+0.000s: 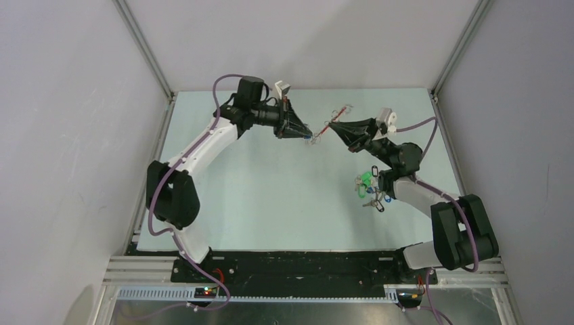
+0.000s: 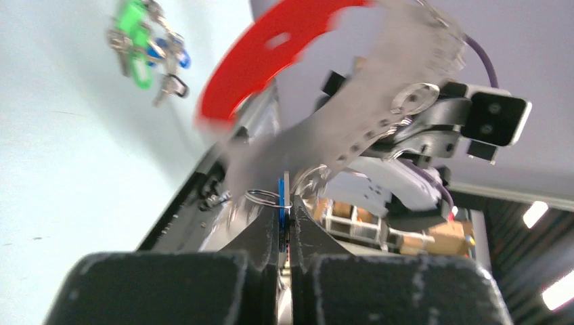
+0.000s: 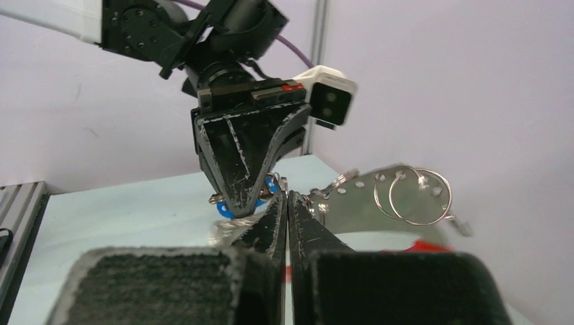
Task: Remove the keys from the keyring
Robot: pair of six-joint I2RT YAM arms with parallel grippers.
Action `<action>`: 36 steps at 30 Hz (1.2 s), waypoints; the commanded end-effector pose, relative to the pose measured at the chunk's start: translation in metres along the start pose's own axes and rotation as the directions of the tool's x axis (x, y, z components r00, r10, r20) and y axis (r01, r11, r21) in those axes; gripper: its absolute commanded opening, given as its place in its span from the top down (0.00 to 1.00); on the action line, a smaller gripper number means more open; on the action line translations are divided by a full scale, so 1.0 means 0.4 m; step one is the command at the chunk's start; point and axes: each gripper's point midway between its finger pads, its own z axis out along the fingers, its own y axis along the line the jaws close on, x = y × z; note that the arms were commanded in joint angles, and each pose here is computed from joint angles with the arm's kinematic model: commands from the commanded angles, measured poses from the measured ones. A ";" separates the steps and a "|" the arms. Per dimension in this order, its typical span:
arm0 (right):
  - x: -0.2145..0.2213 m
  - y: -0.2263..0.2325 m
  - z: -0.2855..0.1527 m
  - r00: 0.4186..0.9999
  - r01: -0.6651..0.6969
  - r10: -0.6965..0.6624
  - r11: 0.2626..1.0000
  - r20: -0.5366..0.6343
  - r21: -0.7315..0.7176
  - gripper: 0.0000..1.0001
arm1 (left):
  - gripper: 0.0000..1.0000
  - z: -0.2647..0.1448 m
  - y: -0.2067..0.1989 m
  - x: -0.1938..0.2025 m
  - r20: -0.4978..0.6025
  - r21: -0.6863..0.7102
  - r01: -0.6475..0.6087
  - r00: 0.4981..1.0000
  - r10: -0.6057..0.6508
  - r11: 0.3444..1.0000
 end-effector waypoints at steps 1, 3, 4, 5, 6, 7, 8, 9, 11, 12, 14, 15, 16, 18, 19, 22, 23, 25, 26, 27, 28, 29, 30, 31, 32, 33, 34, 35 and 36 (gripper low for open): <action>-0.101 -0.031 -0.036 0.996 0.016 -0.023 0.996 0.085 0.085 1.00 | 1.00 -0.043 0.074 -0.075 0.179 -0.131 -0.083 0.978 0.105 0.988; -0.101 -0.061 -0.068 0.999 -0.010 0.003 0.988 0.044 0.155 1.00 | 1.00 -0.032 0.124 -0.095 0.217 -0.206 -0.091 0.967 0.136 0.974; -0.137 -0.053 -0.076 0.998 0.027 -0.035 0.986 0.050 0.164 1.00 | 1.00 -0.021 0.137 -0.094 0.219 -0.226 -0.095 0.965 0.145 0.970; -0.113 -0.078 -0.092 1.000 0.001 -0.002 0.977 0.005 0.215 1.00 | 1.00 -0.015 0.170 -0.110 0.243 -0.274 -0.087 0.957 0.156 0.958; -0.142 -0.077 -0.101 0.999 0.048 -0.050 0.971 0.003 0.236 1.00 | 1.00 0.000 0.180 -0.107 0.244 -0.298 -0.093 0.955 0.169 0.950; -0.121 -0.106 -0.122 0.999 0.025 -0.014 0.950 -0.037 0.312 1.00 | 1.00 0.009 0.210 -0.119 0.263 -0.348 -0.088 0.946 0.188 0.933; -0.155 -0.106 -0.133 0.997 0.069 -0.060 0.937 -0.039 0.342 1.00 | 1.00 0.032 0.218 -0.109 0.255 -0.370 -0.098 0.946 0.203 0.924; -0.144 -0.134 -0.157 0.997 0.062 -0.037 0.904 -0.067 0.422 1.00 | 1.00 0.046 0.243 -0.120 0.268 -0.415 -0.098 0.937 0.224 0.904; -0.172 -0.156 -0.196 0.994 0.101 -0.063 0.848 -0.090 0.520 1.00 | 1.00 0.097 0.263 -0.110 0.254 -0.465 -0.117 0.932 0.259 0.878; -0.205 -0.162 -0.214 0.991 0.132 -0.101 0.815 -0.087 0.564 1.00 | 1.00 0.134 0.260 -0.090 0.233 -0.472 -0.139 0.933 0.275 0.871; -0.220 -0.175 -0.253 0.989 0.147 -0.102 0.757 -0.108 0.636 1.00 | 1.00 0.198 0.271 -0.073 0.210 -0.496 -0.166 0.930 0.303 0.852; -0.218 -0.177 -0.276 0.989 0.147 -0.086 0.729 -0.124 0.668 1.00 | 1.00 0.228 0.281 -0.081 0.209 -0.507 -0.174 0.926 0.315 0.844; -0.226 -0.194 -0.300 0.988 0.151 -0.086 0.680 -0.126 0.718 1.00 | 1.00 0.275 0.298 -0.055 0.177 -0.518 -0.190 0.930 0.322 0.834; -0.225 -0.214 -0.354 0.986 0.161 -0.067 0.590 -0.151 0.791 1.00 | 0.98 0.346 0.296 -0.028 0.140 -0.513 -0.233 0.927 0.348 0.826; -0.224 -0.215 -0.376 0.985 0.164 -0.055 0.558 -0.161 0.814 1.00 | 0.98 0.384 0.270 -0.009 0.123 -0.495 -0.269 0.920 0.373 0.827; -0.235 -0.231 -0.439 0.986 0.161 -0.042 0.443 -0.159 0.882 1.00 | 0.97 0.472 0.276 0.028 0.075 -0.485 -0.321 0.911 0.405 0.813; -0.247 -0.228 -0.444 0.988 0.155 -0.049 0.433 -0.149 0.888 1.00 | 0.97 0.497 0.272 0.053 0.056 -0.477 -0.339 0.909 0.413 0.811; -0.260 -0.226 -0.457 0.988 0.154 -0.058 0.411 -0.142 0.899 1.00 | 0.97 0.539 0.290 0.078 0.027 -0.475 -0.354 0.909 0.415 0.806; -0.263 -0.228 -0.463 0.988 0.153 -0.060 0.400 -0.141 0.904 1.00 | 0.97 0.556 0.305 0.084 0.017 -0.478 -0.353 0.912 0.411 0.804; -0.268 -0.225 -0.466 0.989 0.149 -0.063 0.396 -0.136 0.906 1.00 | 0.97 0.571 0.311 0.099 0.004 -0.476 -0.361 0.911 0.412 0.802; -0.267 -0.227 -0.471 0.989 0.150 -0.061 0.388 -0.137 0.909 1.00 | 0.98 0.585 0.330 0.101 -0.001 -0.486 -0.362 0.911 0.413 0.796; -0.269 -0.226 -0.474 0.989 0.147 -0.061 0.385 -0.134 0.911 1.00 | 0.99 0.597 0.334 0.112 -0.010 -0.485 -0.369 0.909 0.417 0.793; -0.269 -0.227 -0.478 0.989 0.147 -0.059 0.378 -0.135 0.914 1.00 | 0.99 0.609 0.345 0.112 -0.014 -0.490 -0.374 0.907 0.421 0.788; -0.269 -0.228 -0.480 0.990 0.143 -0.058 0.375 -0.131 0.916 1.00 | 0.99 0.618 0.346 0.118 -0.017 -0.490 -0.379 0.905 0.426 0.785; -0.269 -0.230 -0.482 0.990 0.143 -0.057 0.373 -0.131 0.917 1.00 | 0.95 0.625 0.354 0.118 -0.020 -0.495 -0.382 0.903 0.429 0.780; -0.269 -0.231 -0.483 0.990 0.139 -0.055 0.371 -0.128 0.918 1.00 | 0.90 0.626 0.357 0.116 -0.018 -0.501 -0.385 0.900 0.435 0.775; -0.268 -0.232 -0.485 0.990 0.139 -0.054 0.368 -0.128 0.920 1.00 | 0.67 0.625 0.362 0.114 -0.020 -0.510 -0.390 0.897 0.442 0.767; -0.267 -0.232 -0.485 0.991 0.136 -0.051 0.369 -0.126 0.920 1.00 | 0.56 0.612 0.351 0.102 -0.001 -0.522 -0.388 0.891 0.455 0.759; -0.266 -0.233 -0.488 0.991 0.137 -0.050 0.366 -0.128 0.921 1.00 | 0.39 0.599 0.365 0.104 -0.005 -0.539 -0.389 0.889 0.458 0.748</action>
